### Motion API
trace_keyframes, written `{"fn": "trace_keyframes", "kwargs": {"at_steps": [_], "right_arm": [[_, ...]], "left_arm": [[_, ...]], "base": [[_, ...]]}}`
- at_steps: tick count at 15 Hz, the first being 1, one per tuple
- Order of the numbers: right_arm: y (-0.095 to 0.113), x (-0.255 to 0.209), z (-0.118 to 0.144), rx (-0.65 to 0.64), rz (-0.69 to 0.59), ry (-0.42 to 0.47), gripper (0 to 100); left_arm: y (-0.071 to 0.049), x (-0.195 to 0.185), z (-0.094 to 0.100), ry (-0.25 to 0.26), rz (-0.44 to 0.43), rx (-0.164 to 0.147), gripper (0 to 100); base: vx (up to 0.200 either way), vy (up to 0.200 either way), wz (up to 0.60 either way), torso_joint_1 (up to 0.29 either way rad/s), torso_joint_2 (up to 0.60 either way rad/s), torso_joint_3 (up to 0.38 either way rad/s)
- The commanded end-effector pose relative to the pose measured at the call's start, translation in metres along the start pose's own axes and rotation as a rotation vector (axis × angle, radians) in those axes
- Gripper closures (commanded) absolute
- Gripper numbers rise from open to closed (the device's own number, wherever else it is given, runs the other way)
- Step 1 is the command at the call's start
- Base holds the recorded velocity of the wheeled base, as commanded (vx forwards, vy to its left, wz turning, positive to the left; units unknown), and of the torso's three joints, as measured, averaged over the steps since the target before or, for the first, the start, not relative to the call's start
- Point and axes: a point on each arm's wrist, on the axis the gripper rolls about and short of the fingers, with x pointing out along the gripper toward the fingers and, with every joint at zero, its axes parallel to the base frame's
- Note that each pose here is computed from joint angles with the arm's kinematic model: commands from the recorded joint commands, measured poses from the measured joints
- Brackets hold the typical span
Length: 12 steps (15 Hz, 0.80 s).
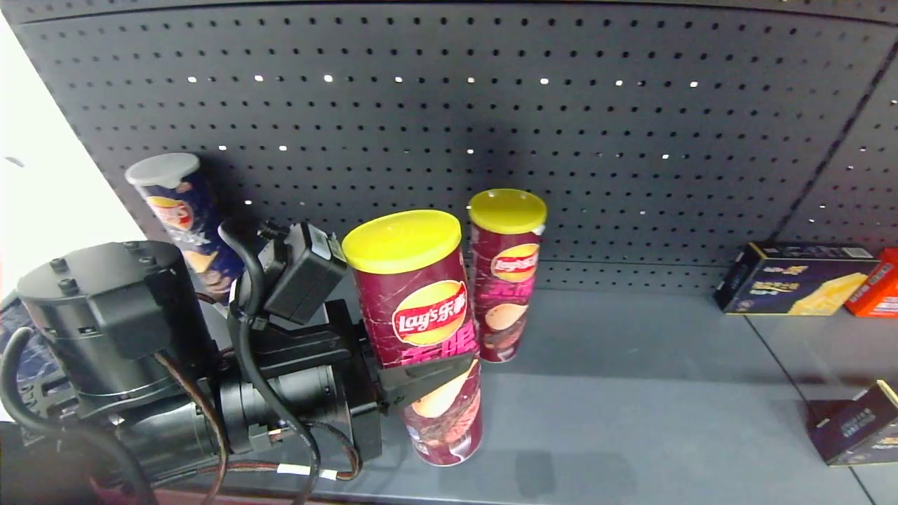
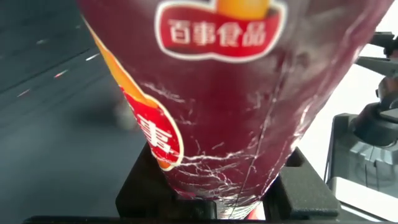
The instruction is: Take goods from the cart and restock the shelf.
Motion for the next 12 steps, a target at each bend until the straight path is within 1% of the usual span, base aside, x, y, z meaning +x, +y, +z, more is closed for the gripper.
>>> {"fn": "trace_keyframes", "kwargs": {"at_steps": [1, 3, 4, 8, 10, 12], "right_arm": [[0.000, 0.000, 0.000, 0.002, -0.001, 0.001, 0], [0.000, 0.000, 0.000, 0.002, 0.001, 0.001, 0], [0.000, 0.000, 0.000, 0.002, -0.001, 0.001, 0], [0.000, 0.000, 0.000, 0.002, 0.001, 0.001, 0], [0.000, 0.000, 0.000, 0.002, 0.001, 0.001, 0], [0.000, 0.000, 0.000, 0.002, 0.001, 0.001, 0]], "left_arm": [[0.000, 0.000, 0.000, 0.001, 0.002, 0.000, 100], [0.004, -0.003, 0.000, -0.003, 0.020, 0.000, 100], [0.004, -0.004, 0.001, -0.007, 0.020, 0.002, 100], [0.000, -0.011, 0.007, -0.028, 0.022, 0.013, 100], [-0.005, -0.022, 0.010, -0.049, 0.030, 0.022, 100], [-0.006, -0.040, 0.010, -0.063, 0.064, 0.028, 100]], "base": [[0.000, 0.000, 0.00, 0.000, 0.00, 0.000], [0.000, 0.000, 0.00, 0.000, 0.00, 0.000], [0.000, 0.000, 0.00, 0.000, 0.00, 0.000], [0.000, 0.000, 0.00, 0.000, 0.00, 0.000], [0.000, 0.000, 0.00, 0.000, 0.00, 0.000], [0.000, 0.000, 0.00, 0.000, 0.00, 0.000]]}}
